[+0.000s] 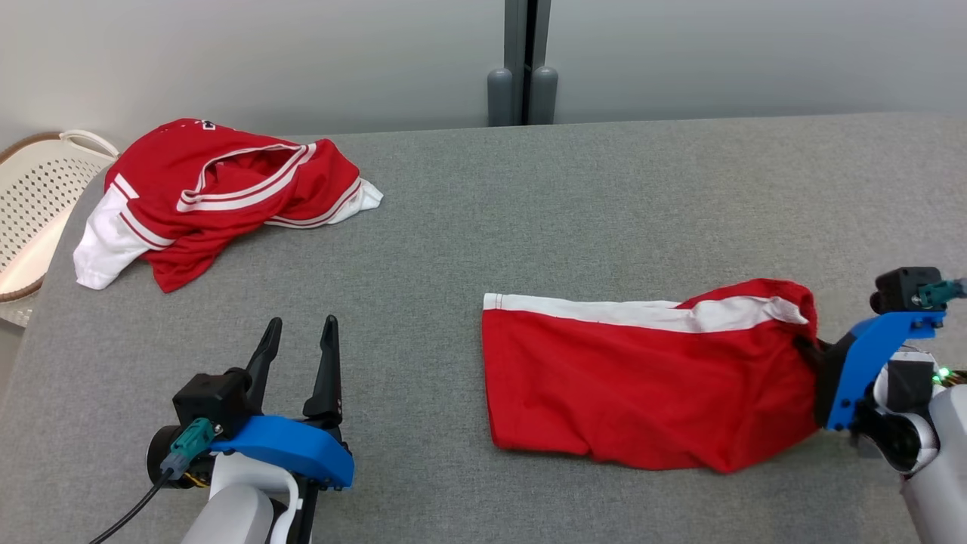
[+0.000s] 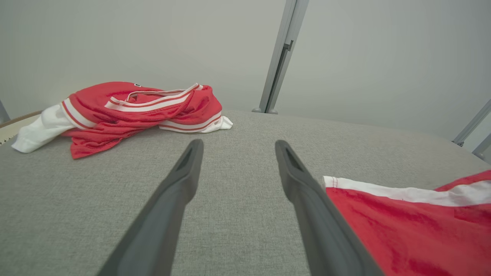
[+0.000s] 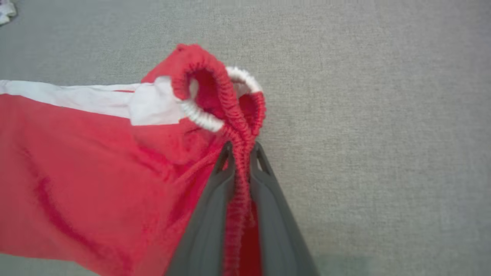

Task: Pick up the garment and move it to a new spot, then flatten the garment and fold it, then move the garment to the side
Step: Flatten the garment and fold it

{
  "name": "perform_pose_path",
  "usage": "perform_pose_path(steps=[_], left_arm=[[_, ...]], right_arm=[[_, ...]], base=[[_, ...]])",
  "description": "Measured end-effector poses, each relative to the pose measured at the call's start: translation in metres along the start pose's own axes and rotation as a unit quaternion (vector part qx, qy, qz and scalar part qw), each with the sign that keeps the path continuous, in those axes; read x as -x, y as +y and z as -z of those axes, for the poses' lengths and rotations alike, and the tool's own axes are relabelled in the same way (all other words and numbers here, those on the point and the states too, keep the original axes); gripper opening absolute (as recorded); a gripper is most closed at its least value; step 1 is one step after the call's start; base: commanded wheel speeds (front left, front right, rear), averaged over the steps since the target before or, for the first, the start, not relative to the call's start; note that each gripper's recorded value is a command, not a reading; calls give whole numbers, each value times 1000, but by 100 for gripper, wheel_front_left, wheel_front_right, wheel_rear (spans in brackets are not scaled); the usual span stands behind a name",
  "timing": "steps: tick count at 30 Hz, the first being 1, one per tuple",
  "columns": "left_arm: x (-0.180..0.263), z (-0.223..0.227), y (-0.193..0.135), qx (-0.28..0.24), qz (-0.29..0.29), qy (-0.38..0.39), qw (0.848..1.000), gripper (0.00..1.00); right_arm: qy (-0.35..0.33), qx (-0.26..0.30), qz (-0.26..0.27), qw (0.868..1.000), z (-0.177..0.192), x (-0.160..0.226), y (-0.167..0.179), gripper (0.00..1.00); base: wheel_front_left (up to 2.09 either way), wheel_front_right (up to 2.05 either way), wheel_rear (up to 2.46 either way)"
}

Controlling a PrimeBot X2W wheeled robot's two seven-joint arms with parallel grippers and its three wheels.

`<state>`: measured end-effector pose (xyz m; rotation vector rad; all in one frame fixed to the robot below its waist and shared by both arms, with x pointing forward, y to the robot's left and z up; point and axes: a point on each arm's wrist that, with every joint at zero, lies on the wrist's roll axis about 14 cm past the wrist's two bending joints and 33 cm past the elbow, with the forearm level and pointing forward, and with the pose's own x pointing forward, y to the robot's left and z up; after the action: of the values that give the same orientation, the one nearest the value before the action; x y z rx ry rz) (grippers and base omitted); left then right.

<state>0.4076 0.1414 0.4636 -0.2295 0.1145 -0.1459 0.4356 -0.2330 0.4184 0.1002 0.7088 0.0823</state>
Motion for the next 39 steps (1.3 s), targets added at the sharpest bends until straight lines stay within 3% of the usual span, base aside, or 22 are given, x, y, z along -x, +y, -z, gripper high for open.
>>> perform_pose_path(steps=[6, 15, 21, 31, 33, 34, 35, 36, 39], left_arm=[[2, -2, 1, 0, -2, 0, 1000, 100], [11, -6, 14, -1, -23, -5, 1000, 100], [17, -4, 21, 5, -37, -4, 999, 100], [25, 1, 26, 13, -50, 0, 999, 100], [26, 2, 27, 13, -52, 1, 999, 100], [26, 3, 27, 14, -52, 1, 999, 100], [27, 4, 27, 14, -52, 2, 999, 100], [27, 4, 26, 14, -52, 3, 999, 100], [26, 5, 24, 14, -49, 4, 999, 100]], right_arm=[[-15, -39, -94, 995, -16, 6, 59, 0], [-2, -68, -228, 971, -17, 14, 157, 0], [13, -59, -255, 965, -11, 6, 195, 0], [31, -40, -258, 965, -2, -13, 223, 0], [30, -39, -257, 965, -2, -15, 227, 36], [29, -38, -258, 965, -3, -16, 228, 45], [29, -35, -259, 965, -3, -16, 231, 85], [26, -35, -261, 964, -5, -16, 233, 100], [21, -51, -279, 959, -11, -12, 243, 100]], base=[[0, 0, 0], [0, 0, 0], [0, 0, 0], [0, 0, 0], [0, 0, 0], [0, 0, 0], [0, 0, 0], [0, 0, 0], [0, 0, 0]])
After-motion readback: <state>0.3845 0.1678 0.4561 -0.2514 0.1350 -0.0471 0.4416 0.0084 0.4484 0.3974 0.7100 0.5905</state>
